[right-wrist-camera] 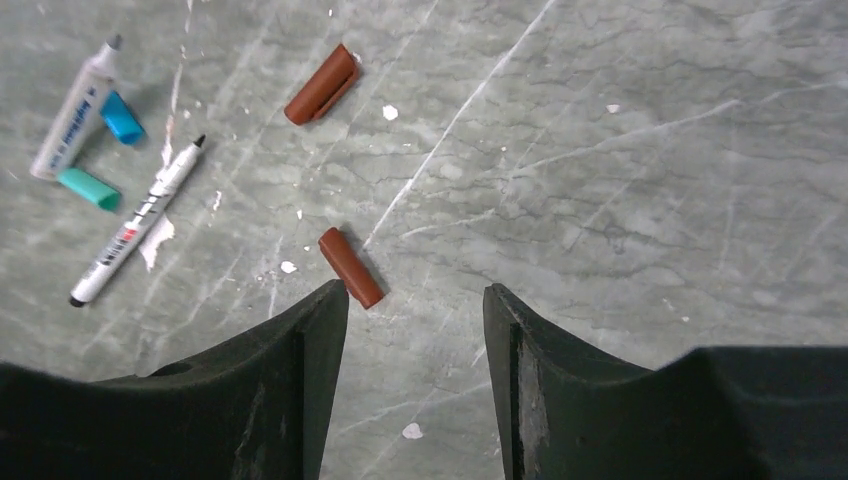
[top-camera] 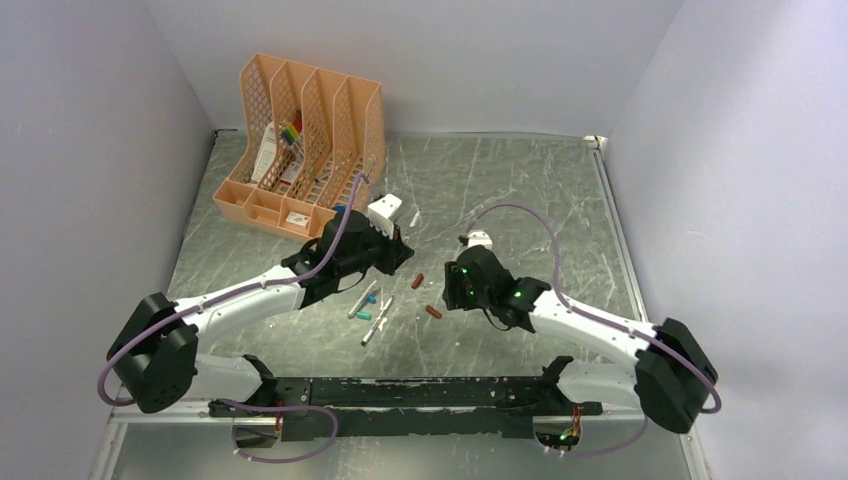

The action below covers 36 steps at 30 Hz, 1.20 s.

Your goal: Insert the pens into the pen caps

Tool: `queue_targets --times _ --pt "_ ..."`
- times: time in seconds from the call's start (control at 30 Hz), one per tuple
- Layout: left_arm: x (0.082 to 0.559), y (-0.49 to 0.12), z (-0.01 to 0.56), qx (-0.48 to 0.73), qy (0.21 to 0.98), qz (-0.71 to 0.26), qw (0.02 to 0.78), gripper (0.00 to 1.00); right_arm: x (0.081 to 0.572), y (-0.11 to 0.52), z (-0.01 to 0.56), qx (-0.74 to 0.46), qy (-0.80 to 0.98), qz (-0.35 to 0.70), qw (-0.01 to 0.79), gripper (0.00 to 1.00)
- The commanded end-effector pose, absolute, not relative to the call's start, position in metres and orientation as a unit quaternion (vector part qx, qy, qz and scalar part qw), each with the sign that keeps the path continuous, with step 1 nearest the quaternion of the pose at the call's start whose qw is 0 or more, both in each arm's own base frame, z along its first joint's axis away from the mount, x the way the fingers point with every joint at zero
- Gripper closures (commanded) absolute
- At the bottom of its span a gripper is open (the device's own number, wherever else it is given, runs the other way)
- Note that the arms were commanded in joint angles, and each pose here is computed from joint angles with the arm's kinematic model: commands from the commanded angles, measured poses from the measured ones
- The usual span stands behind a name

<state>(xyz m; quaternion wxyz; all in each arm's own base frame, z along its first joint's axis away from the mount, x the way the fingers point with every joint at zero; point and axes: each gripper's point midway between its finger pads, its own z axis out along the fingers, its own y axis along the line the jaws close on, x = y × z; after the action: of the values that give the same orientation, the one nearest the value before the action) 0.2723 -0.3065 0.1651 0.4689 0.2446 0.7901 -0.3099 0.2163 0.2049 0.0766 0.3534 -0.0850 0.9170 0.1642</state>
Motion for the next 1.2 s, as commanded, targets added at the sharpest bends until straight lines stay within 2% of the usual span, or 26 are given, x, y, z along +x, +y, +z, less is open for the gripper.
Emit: queue_targets --times 0.0,0.4,0.73,0.9,1.07,1.17 --pt "0.265 -0.306 0.173 0.26 0.775 -0.328 0.474 0.93 0.22 0.225 0.072 -0.15 0.912 0.151 0.351 0.48" --pt "0.261 -0.303 0.18 0.261 0.77 -0.332 0.478 0.93 0.202 0.269 0.049 -0.226 0.902 0.165 0.33 0.47" --pt "0.255 -0.3 0.185 0.274 0.763 -0.335 0.481 0.93 0.207 0.26 0.021 -0.208 0.923 0.098 0.308 0.5" --pt "0.256 -0.299 0.186 0.273 0.764 -0.33 0.483 0.93 0.206 0.254 0.018 -0.206 0.927 0.079 0.305 0.66" --pt "0.254 -0.302 0.186 0.273 0.76 -0.34 0.482 0.93 0.204 0.249 0.014 -0.201 0.929 0.071 0.303 1.0" --pt "0.256 -0.301 0.184 0.252 0.77 -0.341 0.476 0.93 0.207 0.247 0.02 -0.184 0.929 0.071 0.313 1.0"
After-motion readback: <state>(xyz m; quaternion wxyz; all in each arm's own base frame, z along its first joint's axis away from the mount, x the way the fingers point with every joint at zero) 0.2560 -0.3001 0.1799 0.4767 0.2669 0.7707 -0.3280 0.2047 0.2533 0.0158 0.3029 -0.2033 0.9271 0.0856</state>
